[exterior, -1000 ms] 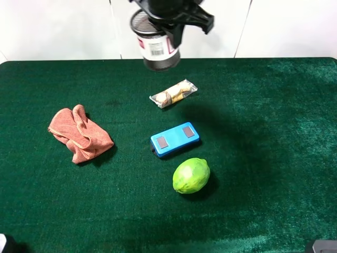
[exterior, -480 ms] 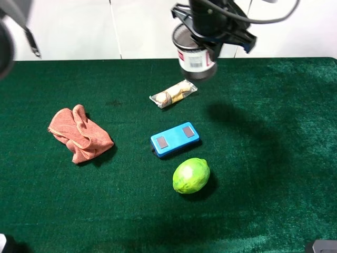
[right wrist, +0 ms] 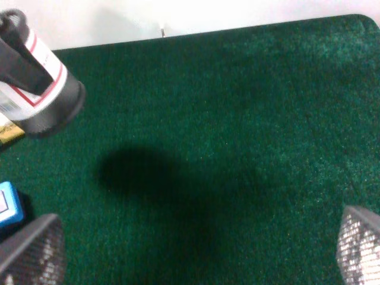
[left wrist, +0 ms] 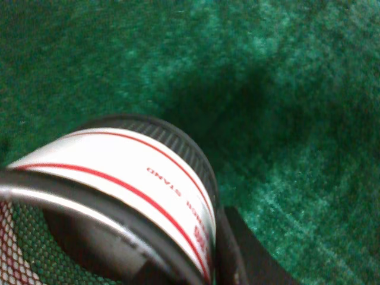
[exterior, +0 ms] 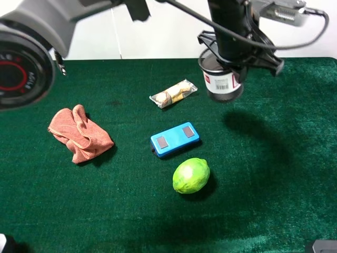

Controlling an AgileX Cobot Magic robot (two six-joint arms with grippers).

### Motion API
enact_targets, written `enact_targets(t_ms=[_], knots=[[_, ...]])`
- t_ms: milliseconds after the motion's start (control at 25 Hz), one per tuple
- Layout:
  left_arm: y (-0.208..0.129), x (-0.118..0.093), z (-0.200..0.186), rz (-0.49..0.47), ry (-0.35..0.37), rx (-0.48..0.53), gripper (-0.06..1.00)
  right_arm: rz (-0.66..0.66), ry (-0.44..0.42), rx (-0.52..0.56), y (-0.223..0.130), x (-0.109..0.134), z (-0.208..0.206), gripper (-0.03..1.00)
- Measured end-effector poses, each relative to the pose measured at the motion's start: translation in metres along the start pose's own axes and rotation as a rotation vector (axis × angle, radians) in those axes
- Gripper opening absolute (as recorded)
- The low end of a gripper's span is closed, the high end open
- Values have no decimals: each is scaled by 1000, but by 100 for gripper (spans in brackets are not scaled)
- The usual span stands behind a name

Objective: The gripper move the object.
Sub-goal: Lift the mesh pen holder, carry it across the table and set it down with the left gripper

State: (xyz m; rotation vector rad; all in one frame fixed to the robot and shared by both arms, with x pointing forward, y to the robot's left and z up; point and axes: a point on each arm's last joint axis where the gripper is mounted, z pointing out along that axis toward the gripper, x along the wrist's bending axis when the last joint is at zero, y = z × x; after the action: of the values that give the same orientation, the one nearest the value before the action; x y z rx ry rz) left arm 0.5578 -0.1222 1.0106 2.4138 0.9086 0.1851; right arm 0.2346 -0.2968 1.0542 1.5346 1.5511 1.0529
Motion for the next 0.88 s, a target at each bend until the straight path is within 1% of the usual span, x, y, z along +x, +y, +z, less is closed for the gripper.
enact_targets(t_ms=[120,320,600,880], knots=[[-1,-9,8,15,-11,-9,8,0,0,0,0,0,0,70],[-5,-17,22,29,-19,-8,8,0,0,0,0,0,0,70],[-17,-28,44,47,-30,36,8,0,0,0,0,0,0,70],[-25,-32,59,43,-43,74,8,0,1,-1,0,0,0,70]])
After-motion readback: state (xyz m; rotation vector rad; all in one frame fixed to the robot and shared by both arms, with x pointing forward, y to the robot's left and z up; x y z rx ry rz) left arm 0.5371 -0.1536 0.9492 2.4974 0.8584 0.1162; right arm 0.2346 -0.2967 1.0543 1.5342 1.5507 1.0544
